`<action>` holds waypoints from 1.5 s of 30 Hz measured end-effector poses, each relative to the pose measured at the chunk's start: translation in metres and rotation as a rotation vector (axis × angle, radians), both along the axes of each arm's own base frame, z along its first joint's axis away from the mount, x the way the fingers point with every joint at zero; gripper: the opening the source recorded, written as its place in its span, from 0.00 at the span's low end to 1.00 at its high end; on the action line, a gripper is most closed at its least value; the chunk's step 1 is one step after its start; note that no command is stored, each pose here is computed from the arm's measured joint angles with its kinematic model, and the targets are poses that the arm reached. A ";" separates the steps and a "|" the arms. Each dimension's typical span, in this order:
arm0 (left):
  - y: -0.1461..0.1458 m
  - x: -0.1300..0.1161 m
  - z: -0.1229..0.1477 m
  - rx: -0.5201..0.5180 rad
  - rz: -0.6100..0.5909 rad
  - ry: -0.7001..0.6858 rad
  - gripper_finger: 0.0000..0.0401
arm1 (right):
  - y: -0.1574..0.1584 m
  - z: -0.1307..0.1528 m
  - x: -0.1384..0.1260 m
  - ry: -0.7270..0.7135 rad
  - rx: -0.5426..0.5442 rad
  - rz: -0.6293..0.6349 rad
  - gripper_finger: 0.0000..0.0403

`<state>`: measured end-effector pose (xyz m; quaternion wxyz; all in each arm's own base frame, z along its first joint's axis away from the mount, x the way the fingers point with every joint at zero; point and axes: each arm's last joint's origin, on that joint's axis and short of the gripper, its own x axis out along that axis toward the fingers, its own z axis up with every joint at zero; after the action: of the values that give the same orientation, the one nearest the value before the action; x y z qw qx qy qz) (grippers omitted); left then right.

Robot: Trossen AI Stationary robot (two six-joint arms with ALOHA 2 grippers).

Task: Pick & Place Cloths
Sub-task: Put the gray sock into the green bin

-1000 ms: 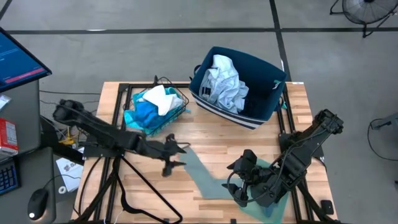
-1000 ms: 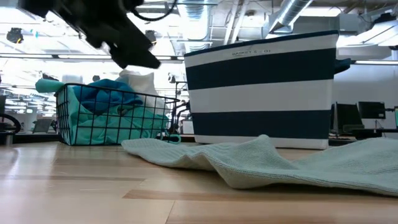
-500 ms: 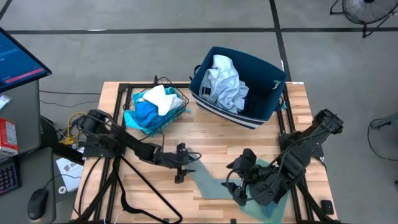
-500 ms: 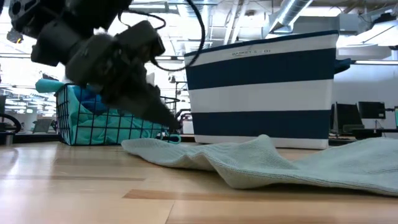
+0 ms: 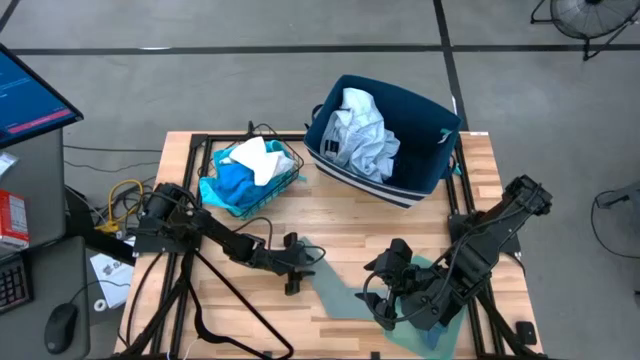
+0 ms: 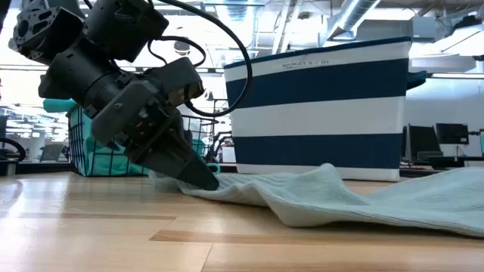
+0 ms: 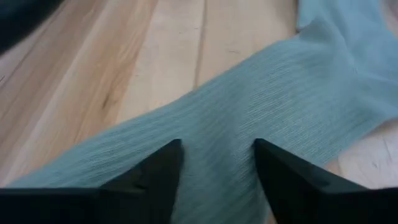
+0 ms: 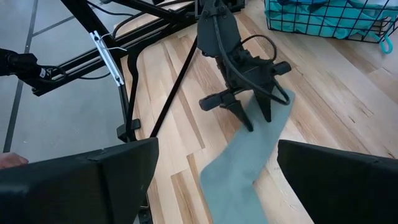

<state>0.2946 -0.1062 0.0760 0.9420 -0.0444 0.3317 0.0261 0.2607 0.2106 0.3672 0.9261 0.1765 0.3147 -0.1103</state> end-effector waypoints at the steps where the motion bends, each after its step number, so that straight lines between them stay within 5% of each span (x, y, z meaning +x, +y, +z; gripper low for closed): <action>1: 0.000 0.000 0.000 -0.012 0.012 0.007 0.46 | 0.000 0.000 0.000 0.000 0.001 0.000 0.80; 7: 0.001 -0.003 -0.001 -0.080 0.064 0.042 0.08 | 0.000 0.000 0.000 0.000 0.000 0.000 0.80; 9: 0.001 -0.002 0.000 -0.140 0.083 0.045 0.03 | 0.000 0.000 0.000 -0.001 0.001 0.000 0.80; 15: -0.002 -0.010 0.033 -0.227 0.058 0.004 0.00 | 0.000 0.000 0.000 0.004 -0.036 0.028 0.80; 24: 0.008 -0.025 0.134 -0.208 0.037 -0.371 0.00 | -0.017 0.000 0.016 -0.001 -0.131 0.048 0.80; 28: 0.012 -0.035 0.158 -0.201 0.022 -0.459 0.00 | -0.031 0.003 0.029 -0.022 -0.189 0.055 0.80; 39: 0.017 -0.043 0.174 -0.202 0.068 -0.528 0.00 | -0.073 0.013 0.063 -0.097 -0.275 0.064 0.80; 45: 0.020 -0.043 0.175 -0.175 0.155 -0.548 0.00 | -0.079 -0.007 0.085 -0.053 -0.274 0.051 0.80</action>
<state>0.2517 -0.0866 0.2509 0.9842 -0.1562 0.0618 0.0562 0.3461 0.1311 0.3603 0.9520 0.0429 0.2766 -0.1239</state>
